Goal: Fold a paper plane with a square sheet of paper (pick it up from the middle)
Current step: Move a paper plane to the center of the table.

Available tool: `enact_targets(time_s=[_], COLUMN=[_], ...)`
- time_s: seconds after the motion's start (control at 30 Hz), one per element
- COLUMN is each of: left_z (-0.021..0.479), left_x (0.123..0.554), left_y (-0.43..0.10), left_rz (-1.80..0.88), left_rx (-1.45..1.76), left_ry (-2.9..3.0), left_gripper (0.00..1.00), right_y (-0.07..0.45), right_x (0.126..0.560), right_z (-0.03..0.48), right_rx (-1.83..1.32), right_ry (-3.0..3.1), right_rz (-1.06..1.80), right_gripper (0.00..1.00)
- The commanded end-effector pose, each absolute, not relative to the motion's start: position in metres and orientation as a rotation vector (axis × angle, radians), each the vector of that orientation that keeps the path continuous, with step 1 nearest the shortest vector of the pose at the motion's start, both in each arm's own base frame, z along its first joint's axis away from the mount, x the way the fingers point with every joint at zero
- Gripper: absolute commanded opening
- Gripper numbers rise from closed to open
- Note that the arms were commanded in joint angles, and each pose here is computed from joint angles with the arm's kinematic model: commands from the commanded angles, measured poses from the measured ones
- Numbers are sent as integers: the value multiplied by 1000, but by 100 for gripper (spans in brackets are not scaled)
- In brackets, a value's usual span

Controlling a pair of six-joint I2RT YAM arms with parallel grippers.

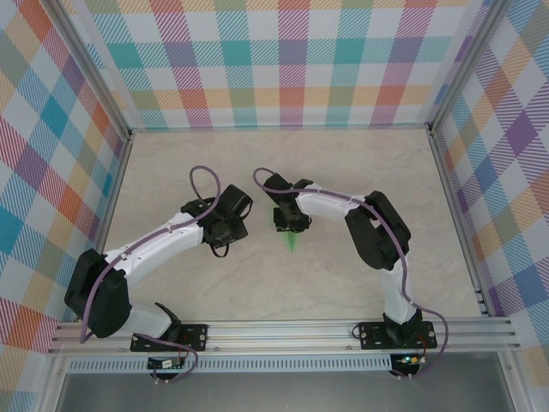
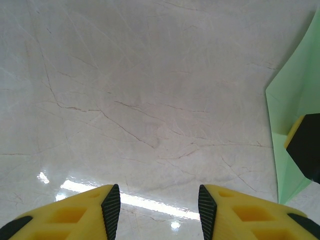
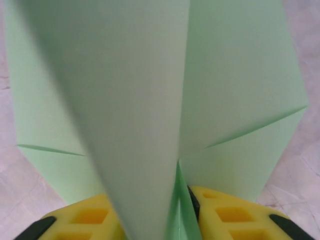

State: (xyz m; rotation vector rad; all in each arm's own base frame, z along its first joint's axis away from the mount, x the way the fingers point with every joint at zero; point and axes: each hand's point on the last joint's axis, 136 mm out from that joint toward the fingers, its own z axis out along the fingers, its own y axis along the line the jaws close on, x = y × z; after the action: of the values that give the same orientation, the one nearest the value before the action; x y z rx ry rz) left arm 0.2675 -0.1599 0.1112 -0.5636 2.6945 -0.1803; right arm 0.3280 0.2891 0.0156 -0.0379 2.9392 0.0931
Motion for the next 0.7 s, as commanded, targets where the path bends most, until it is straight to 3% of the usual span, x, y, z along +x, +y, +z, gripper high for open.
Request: enact_targets(time_s=[0.0,0.2,0.37,0.67], left_z=[113,113,112,122], left_x=[269,270,269,273], left_y=[-156,-156,-156,-157], left_rz=[-188,-185,-183,-208], left_rx=[-591,-589,-587,-555], left_ry=[2680,2683,2685,2652], left_gripper=[47,48,48,48], right_y=[257,266,268,283], right_x=[305,309,311,330], right_z=[-21,-18,-15,42], right_rx=[31,74,53,-26], right_ry=[3043,3032,3027,2920], right_rz=[-180,-139,-124,23], right_gripper=[37,44,44,49])
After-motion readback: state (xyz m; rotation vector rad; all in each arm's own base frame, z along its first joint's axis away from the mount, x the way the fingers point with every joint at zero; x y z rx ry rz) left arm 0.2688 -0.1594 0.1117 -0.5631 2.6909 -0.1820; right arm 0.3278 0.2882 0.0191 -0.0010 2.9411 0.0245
